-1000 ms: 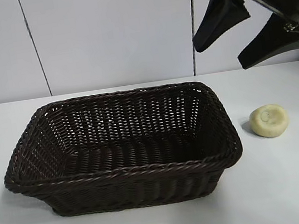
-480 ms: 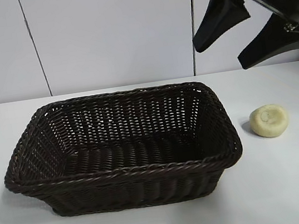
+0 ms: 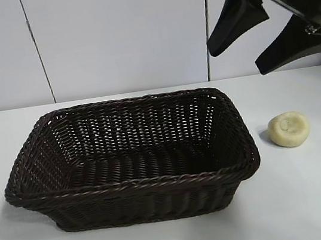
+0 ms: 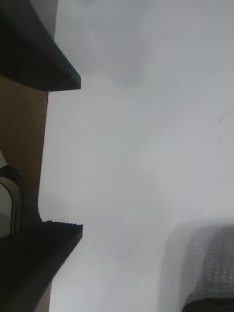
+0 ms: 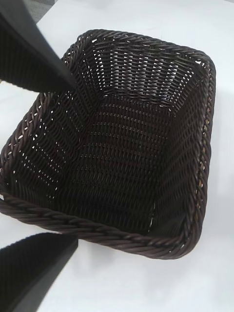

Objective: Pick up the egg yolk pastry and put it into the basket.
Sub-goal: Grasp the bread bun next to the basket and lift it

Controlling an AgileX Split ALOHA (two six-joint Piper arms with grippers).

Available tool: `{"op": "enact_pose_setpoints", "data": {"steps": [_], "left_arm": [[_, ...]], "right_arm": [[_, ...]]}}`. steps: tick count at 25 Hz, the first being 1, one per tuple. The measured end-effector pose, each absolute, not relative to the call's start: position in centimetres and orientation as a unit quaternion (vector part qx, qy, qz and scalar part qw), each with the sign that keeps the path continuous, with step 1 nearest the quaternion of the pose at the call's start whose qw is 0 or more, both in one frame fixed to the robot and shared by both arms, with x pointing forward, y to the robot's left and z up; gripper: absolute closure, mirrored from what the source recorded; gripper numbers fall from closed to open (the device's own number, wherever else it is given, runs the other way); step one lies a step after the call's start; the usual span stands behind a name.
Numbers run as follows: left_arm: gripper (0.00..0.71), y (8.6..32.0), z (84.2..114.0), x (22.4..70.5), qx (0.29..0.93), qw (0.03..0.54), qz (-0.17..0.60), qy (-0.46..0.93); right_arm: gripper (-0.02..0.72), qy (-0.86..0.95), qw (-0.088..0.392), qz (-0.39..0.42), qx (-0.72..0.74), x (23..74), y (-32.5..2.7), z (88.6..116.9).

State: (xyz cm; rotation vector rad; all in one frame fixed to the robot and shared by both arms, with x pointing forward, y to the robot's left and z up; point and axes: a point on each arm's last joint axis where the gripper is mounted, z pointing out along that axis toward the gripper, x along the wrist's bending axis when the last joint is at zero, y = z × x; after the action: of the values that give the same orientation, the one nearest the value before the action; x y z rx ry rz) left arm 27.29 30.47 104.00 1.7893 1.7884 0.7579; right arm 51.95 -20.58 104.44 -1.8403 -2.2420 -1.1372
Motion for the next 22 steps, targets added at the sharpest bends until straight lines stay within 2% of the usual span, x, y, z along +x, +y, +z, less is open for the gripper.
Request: {"op": "enact_pose_setpoints", "data": {"steps": [7,15,22], "left_arm": [[0.168,30.4,104.3,23.3,0.615,0.329,0.361,0.619],[0.168,30.4,104.3,23.1,0.613,0.333,0.364,0.617],[0.168,30.4,104.3,23.1,0.613,0.333,0.364,0.617]], "right_arm": [[0.136,-0.716,0.017,-0.364,-0.595,51.9,-20.6,104.4],[0.136,-0.715,0.013,-0.337,-0.613,52.4,-21.0,105.0],[0.136,-0.699,-0.022,-0.267,-0.663,55.0,-24.3,105.5]]}}
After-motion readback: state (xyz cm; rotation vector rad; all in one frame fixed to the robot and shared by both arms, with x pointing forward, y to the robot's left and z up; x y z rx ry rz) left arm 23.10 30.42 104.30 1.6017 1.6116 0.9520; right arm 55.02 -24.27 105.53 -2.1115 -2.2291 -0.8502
